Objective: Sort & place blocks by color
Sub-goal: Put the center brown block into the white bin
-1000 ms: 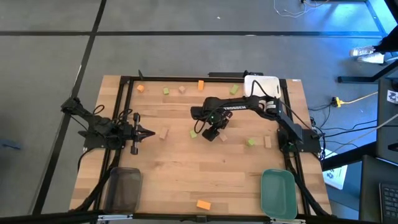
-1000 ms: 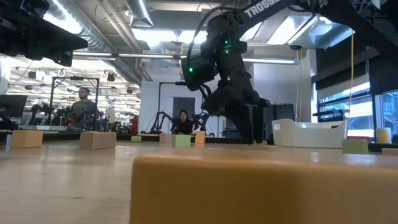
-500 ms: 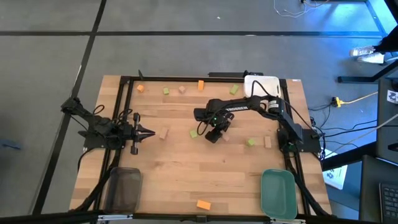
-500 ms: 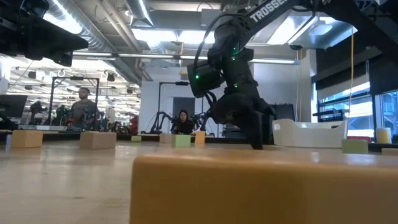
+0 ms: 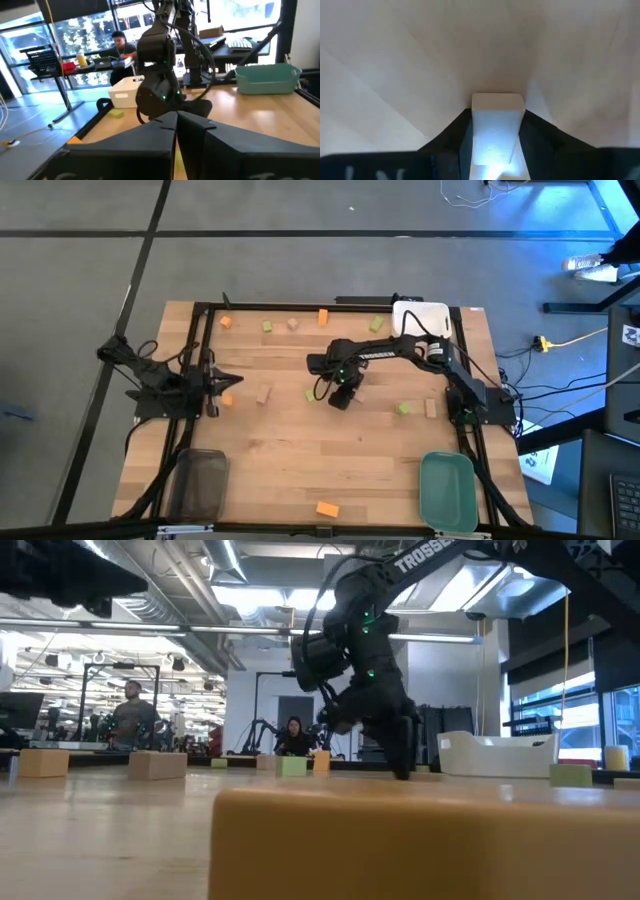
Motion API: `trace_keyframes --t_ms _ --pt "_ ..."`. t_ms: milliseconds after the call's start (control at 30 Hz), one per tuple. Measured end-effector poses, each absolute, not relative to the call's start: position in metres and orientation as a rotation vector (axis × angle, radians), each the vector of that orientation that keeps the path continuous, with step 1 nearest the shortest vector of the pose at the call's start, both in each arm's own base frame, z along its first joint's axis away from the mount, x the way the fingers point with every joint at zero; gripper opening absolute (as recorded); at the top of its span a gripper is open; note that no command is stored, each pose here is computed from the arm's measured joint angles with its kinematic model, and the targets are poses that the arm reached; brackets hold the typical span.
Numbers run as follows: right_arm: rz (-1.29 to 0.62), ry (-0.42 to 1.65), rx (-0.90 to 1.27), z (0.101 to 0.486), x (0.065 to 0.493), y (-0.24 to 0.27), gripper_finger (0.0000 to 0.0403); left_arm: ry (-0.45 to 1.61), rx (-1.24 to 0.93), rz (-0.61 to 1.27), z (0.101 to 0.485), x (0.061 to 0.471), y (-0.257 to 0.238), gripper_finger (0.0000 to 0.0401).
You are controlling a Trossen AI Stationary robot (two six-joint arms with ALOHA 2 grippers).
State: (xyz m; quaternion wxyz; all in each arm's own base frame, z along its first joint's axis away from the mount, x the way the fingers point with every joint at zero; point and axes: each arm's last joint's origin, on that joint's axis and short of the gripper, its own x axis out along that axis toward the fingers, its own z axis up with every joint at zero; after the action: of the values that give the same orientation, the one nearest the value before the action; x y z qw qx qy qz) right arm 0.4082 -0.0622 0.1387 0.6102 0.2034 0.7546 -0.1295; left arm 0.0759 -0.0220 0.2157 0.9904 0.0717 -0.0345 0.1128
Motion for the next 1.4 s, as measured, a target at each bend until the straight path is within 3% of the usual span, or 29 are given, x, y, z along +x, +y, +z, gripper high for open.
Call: trace_keyframes --t_ms 233,467,700,900,1400 --pt "-0.326 1.687 0.426 0.181 0.422 -0.066 0.0125 0.034 0.107 0.334 0.238 0.075 -0.019 0.0005" --pt "-0.553 1.637 0.352 0.241 0.418 -0.090 0.0125 0.147 0.094 0.349 0.261 0.086 -0.025 0.0018" --pt "-0.716 1.460 0.474 0.285 0.398 -0.125 0.0125 0.251 -0.001 0.421 0.282 0.100 -0.027 0.0023" --pt "-0.831 1.391 0.519 0.305 0.373 -0.164 0.0125 0.317 -0.111 0.501 0.291 0.110 -0.023 0.0017" --pt "-0.933 1.396 0.683 0.305 0.277 -0.297 0.0125 0.417 -0.186 0.647 0.281 0.136 -0.003 0.0002"
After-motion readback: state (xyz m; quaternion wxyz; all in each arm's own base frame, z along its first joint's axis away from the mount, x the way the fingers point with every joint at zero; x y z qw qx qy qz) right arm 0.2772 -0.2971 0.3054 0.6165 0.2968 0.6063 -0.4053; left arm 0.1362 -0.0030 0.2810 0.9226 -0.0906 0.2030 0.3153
